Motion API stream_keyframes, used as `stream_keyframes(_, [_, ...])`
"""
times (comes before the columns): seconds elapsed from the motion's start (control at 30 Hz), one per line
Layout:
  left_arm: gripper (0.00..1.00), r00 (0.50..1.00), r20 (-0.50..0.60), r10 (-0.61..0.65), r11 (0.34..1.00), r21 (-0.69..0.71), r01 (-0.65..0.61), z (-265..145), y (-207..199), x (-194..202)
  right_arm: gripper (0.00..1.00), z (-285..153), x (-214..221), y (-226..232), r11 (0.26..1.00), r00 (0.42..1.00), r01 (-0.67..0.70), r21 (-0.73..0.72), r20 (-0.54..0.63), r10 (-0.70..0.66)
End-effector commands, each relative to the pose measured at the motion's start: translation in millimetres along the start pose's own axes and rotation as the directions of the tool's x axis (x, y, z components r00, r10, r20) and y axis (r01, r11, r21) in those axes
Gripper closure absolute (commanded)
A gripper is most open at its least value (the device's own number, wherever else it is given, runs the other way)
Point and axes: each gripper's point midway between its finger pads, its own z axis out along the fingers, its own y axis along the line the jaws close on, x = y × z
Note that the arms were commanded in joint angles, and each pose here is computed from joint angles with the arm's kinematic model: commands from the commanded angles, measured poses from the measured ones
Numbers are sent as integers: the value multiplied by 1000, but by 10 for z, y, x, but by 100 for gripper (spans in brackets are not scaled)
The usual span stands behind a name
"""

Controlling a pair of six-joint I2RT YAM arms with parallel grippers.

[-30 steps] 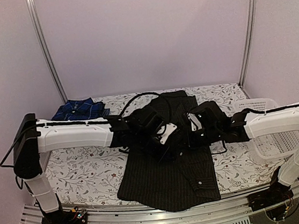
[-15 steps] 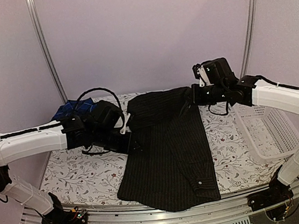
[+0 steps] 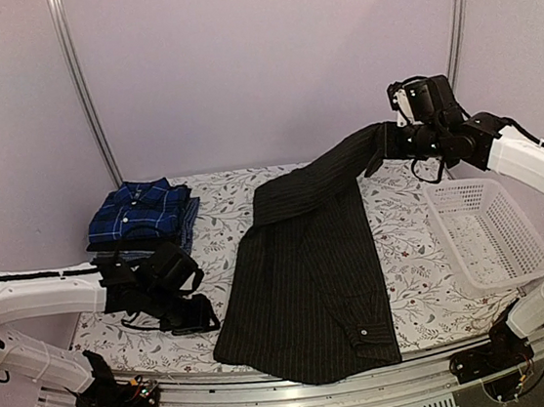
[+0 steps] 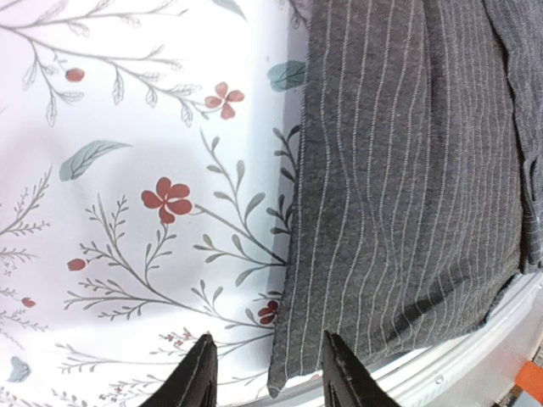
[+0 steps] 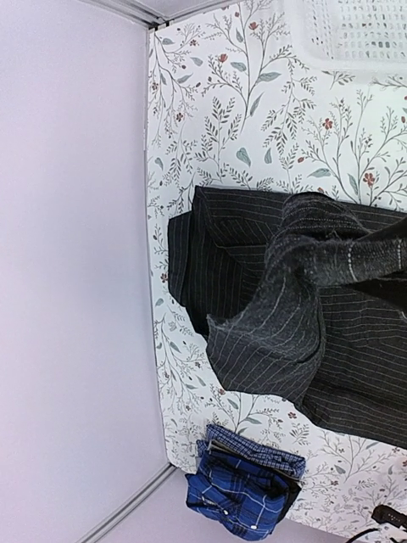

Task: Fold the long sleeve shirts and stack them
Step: Pick up the 1/3-folded shirt from the center of the board, then fold the 1/3-folded shirt at the center of the board.

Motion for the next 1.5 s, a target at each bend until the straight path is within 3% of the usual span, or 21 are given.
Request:
stream_keyframes(0.0, [58, 998, -24, -66, 997, 26, 67, 75, 15, 67, 100, -246, -184, -82, 999, 998, 18, 26, 52, -19])
stream_keyframes(0.27, [60, 993, -91, -74, 991, 102, 83, 194, -88, 220, 100, -222, -214, 32, 999, 999, 30, -24, 42, -29])
stream_keyframes(0.53, [74, 988, -144, -49, 995, 83, 61, 270, -99, 371, 100, -198, -330, 121, 998, 998, 36, -50, 57, -33])
stream_keyframes(0.73, [79, 986, -167, -21, 999, 32, 27, 259, -66, 482, 100, -184, -492, 218, 996, 996, 53, -72, 80, -47])
stream_keyframes(0.8, [84, 986, -165, -24, 999, 23, 28, 246, -40, 498, 100, -181, -534, 240, 995, 995, 58, -76, 86, -51])
stream_keyframes(0.9, [100, 989, -145, -27, 999, 30, 32, 200, -59, 462, 100, -185, -610, 276, 995, 994, 60, -83, 98, -52])
stream_keyframes(1.2, [100, 992, -79, 102, 983, 161, -89, -94, -586, 217, 100, -336, -1138, 424, 989, 974, 120, -83, 205, -101])
stream_keyframes(1.47, [100, 933, -84, 349, 904, 291, -312, -237, -1312, 222, 100, -367, -1312, 266, 979, 951, 197, 56, 233, -204])
